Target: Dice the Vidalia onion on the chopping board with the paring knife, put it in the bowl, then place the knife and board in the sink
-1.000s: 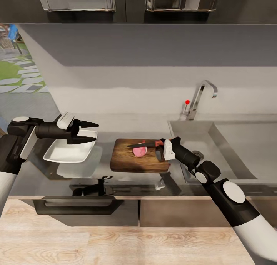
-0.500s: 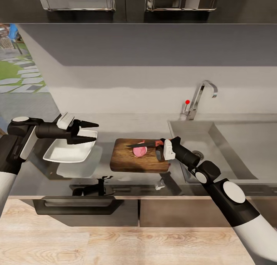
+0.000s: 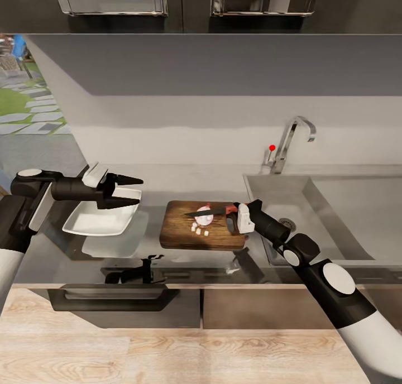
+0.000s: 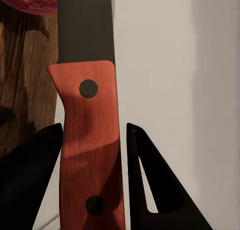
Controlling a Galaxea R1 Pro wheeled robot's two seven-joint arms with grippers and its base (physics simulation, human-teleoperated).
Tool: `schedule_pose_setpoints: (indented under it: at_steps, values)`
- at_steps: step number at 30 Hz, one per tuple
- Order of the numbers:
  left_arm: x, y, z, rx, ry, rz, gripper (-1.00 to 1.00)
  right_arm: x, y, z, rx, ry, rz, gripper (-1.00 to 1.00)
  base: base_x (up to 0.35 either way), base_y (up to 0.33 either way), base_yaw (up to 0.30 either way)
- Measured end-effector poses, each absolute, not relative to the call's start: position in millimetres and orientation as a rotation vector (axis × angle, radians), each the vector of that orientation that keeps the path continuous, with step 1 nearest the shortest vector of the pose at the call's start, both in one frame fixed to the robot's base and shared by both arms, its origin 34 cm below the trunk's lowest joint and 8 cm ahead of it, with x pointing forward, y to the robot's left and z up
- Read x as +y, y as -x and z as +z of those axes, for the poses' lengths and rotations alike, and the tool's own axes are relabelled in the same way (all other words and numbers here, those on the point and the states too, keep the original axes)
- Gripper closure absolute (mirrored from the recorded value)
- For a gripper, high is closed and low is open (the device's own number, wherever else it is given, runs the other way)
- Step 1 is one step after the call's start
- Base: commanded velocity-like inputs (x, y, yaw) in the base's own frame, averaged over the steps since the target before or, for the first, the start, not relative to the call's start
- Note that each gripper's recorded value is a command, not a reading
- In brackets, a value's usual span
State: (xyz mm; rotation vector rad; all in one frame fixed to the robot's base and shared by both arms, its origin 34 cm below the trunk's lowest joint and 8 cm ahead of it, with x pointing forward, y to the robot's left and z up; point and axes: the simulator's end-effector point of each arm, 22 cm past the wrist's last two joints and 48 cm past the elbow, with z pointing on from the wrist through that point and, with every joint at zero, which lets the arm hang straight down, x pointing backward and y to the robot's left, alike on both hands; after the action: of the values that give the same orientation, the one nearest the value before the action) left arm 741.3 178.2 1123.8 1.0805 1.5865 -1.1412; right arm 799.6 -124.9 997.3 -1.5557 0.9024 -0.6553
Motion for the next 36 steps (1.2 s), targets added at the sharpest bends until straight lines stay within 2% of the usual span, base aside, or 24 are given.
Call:
schedule_pose_setpoints:
  at_steps: [36]
  values:
    - [178.8,-741.6,1123.6,1.572,-1.093,-1.127,-1.00,-126.1,-800.3,997.8,0.905,1.553,-0.658,1.00,0.022,0.000,0.000]
